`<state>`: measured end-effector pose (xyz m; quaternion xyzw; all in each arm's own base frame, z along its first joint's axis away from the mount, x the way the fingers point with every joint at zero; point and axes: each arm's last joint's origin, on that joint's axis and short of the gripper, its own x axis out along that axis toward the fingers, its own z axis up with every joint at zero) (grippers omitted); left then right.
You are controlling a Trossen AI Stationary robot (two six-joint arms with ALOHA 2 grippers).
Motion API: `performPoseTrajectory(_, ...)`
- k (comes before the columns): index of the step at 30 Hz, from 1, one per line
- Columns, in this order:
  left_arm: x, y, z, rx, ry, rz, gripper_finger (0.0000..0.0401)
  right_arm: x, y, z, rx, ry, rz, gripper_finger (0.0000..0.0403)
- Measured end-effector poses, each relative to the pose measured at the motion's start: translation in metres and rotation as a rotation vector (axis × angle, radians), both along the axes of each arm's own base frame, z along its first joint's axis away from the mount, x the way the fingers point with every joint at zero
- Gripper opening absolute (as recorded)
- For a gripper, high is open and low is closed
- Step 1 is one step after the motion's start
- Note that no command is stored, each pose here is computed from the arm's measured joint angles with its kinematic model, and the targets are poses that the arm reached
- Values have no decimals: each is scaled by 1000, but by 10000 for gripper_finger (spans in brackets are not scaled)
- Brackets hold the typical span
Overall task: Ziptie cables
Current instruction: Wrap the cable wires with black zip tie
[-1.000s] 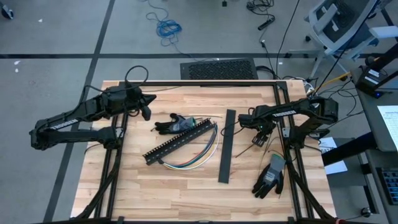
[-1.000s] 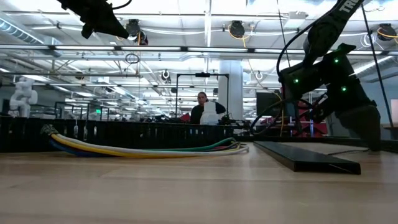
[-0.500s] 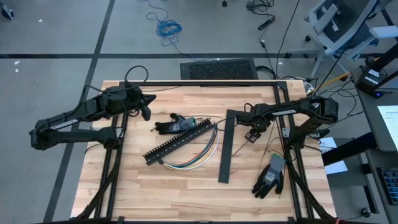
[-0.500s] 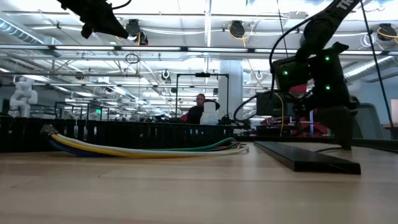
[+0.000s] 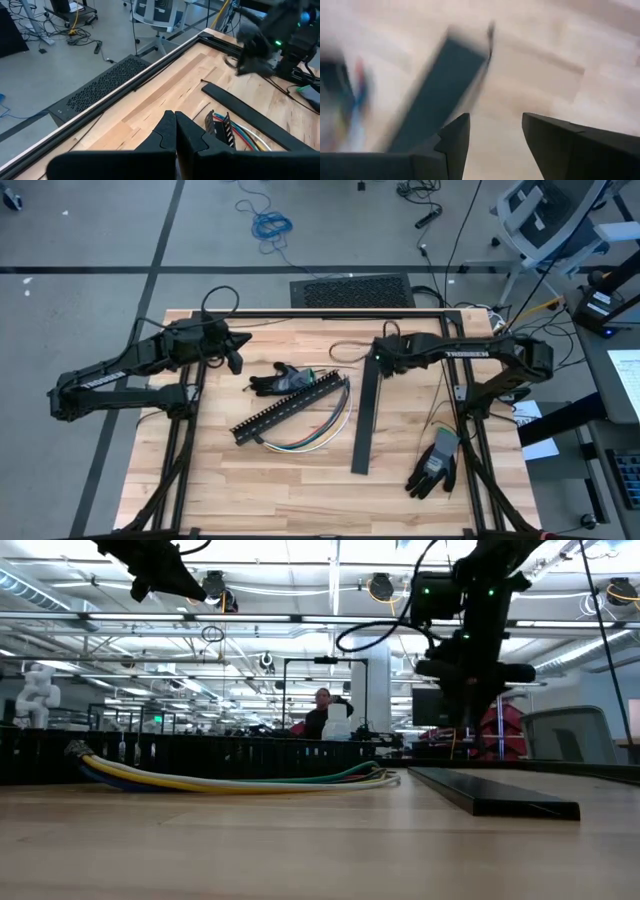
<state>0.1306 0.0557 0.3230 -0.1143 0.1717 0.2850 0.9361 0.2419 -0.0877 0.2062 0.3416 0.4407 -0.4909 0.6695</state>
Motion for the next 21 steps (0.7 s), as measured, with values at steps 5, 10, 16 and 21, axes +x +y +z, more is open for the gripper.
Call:
performPoseTrajectory(5,0,0,0,-2,6,0,0,10,-17,-22,-19,-265,-232,176)
performPoseTrajectory(10,-3,-1,-3,-12,35,0,0,12,-19,-48,54,-243,-318,176)
performPoseTrajectory(16,-6,-2,-6,-26,74,-1,0,10,-16,-55,72,-178,-326,176)
performPoseTrajectory(21,-6,-2,-7,0,102,-17,0,8,-16,-56,70,-156,-320,166)
